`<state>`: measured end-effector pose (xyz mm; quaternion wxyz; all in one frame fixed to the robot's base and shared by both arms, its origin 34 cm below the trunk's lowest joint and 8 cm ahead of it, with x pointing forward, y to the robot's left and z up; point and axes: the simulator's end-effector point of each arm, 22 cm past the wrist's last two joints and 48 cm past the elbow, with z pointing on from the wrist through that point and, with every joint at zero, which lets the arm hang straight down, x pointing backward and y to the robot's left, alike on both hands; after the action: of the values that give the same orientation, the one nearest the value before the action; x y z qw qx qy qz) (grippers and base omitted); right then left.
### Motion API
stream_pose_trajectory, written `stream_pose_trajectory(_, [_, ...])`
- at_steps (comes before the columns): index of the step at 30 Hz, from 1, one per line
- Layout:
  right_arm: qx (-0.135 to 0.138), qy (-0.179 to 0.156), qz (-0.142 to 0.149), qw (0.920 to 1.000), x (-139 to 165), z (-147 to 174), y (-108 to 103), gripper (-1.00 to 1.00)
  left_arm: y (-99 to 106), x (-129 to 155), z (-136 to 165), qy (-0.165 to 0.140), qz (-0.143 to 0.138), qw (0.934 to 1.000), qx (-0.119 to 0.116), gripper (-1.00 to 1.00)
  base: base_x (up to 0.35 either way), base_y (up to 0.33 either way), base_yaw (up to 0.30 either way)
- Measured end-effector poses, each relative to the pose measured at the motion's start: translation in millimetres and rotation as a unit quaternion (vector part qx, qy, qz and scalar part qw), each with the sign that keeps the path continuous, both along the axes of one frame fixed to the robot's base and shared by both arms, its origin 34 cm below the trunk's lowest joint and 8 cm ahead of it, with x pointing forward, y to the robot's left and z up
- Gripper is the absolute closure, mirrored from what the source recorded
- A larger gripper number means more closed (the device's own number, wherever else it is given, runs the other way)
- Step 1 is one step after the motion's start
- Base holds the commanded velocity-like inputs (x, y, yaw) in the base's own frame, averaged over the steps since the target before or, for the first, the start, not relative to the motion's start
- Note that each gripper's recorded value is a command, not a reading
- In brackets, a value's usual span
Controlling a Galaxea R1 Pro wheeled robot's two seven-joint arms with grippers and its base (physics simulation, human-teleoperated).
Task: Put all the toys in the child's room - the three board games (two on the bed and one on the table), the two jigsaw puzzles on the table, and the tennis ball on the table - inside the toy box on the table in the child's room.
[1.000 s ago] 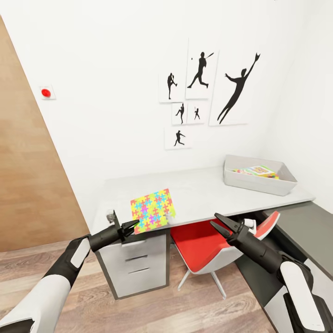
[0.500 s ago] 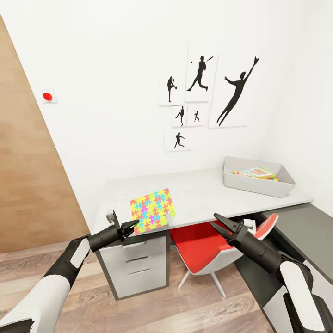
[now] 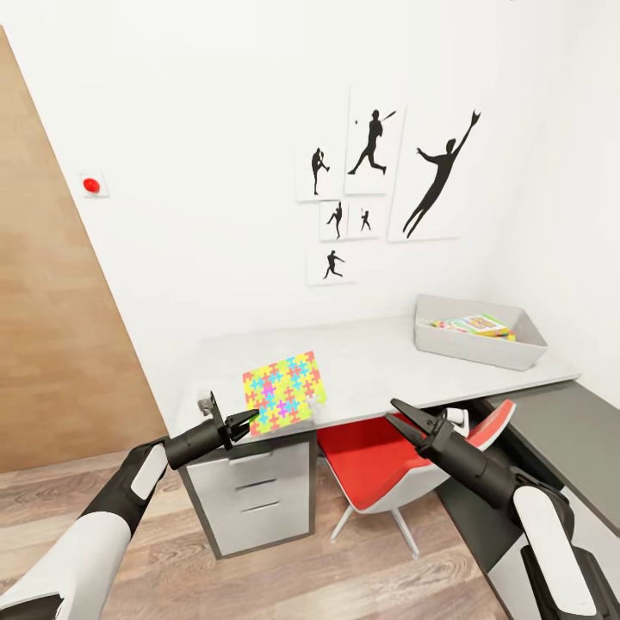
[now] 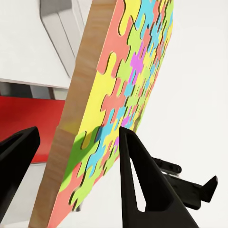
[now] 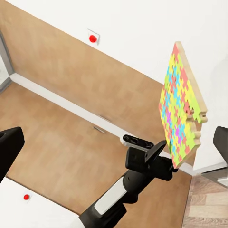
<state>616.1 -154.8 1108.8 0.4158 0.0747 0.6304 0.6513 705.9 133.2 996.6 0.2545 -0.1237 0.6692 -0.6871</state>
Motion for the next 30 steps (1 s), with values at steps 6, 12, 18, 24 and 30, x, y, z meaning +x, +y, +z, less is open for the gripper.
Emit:
stream_pose_trajectory(6, [0.0,-0.001,-0.002,1.0,-1.0,6.9,-0.1,-1.0,0.0,-1.5,6.4,0.0,0.0,1.0,0.001,1.0,0.0,0.0,0.0])
stream_pose_trajectory(12, [0.0,-0.002,-0.002,1.0,-2.5,13.3,-0.6,-1.0,0.0,-3.0,12.6,0.0,0.0,1.0,0.001,1.0,0.0,0.0,0.0])
stream_pose_trajectory(18, [0.001,-0.002,-0.002,1.0,-4.4,19.5,-0.2,-1.0,0.1,-4.8,18.5,0.0,0.0,1.0,0.001,1.0,0.0,0.0,0.0])
stream_pose_trajectory(24, [0.001,-0.002,-0.002,1.0,-6.1,25.3,-0.3,-1.0,0.0,-6.6,24.1,0.0,0.0,1.0,0.001,1.0,0.0,0.0,0.0])
stream_pose_trajectory(30, [0.001,-0.003,-0.001,1.0,-8.4,31.1,-0.6,-1.0,0.0,-8.6,29.5,0.0,0.0,1.0,0.001,1.0,0.0,0.0,0.0])
